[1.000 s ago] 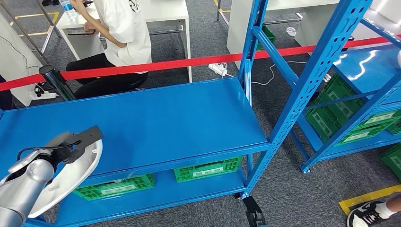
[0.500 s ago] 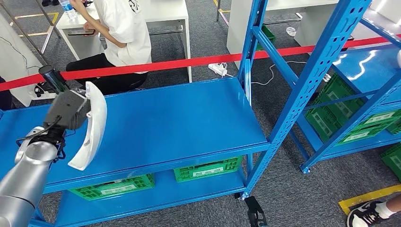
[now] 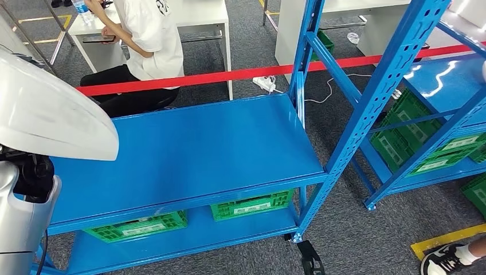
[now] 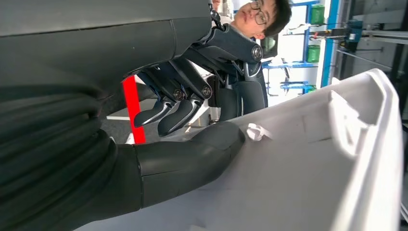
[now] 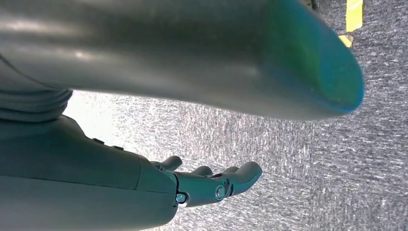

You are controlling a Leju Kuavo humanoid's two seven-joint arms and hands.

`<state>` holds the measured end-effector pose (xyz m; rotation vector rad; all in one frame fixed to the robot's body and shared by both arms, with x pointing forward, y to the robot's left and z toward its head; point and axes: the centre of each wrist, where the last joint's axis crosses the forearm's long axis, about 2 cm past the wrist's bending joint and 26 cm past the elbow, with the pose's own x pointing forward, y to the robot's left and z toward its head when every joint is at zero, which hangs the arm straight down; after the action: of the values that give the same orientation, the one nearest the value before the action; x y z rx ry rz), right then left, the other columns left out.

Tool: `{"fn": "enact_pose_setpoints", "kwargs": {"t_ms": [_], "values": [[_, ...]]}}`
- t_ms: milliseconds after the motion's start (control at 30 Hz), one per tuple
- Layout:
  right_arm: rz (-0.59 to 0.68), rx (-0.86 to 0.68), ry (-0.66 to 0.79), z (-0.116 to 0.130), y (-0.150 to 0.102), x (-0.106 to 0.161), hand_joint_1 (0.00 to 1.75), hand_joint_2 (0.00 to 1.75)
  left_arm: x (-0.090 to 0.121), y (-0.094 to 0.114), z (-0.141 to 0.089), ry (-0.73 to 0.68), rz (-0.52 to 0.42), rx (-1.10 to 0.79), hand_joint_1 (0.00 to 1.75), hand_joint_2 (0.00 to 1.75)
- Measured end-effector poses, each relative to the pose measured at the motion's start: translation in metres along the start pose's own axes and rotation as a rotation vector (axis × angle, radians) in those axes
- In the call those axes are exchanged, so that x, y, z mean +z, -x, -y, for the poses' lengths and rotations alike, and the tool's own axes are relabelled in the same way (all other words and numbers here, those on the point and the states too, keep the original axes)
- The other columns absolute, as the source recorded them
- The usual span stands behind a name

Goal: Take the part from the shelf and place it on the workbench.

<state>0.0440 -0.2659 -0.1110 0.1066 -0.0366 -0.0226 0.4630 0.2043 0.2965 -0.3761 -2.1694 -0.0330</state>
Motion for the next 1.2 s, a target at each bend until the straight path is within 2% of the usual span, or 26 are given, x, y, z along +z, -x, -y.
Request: {"fn": "enact_pose_setpoints", "kwargs": {"t_ms": [233, 900, 1200], "values": [[0.007, -0.017, -0.005, -0.002, 0.000, 0.000, 0.00, 0.00, 0.003, -0.004, 0.001, 0.023, 0.020, 0.040, 1.75, 1.75], [0.010, -0.060, 0.001, -0.003, -0.001, 0.000, 0.00, 0.00, 0.012, 0.001, 0.008, 0.056, 0.006, 0.047, 1.75, 1.75], [0.010, -0.061, -0.003, -0.005, -0.001, 0.000, 0.00, 0.00, 0.004, -0.007, 0.012, 0.069, 0.035, 0.050, 1.75, 1.75]]}}
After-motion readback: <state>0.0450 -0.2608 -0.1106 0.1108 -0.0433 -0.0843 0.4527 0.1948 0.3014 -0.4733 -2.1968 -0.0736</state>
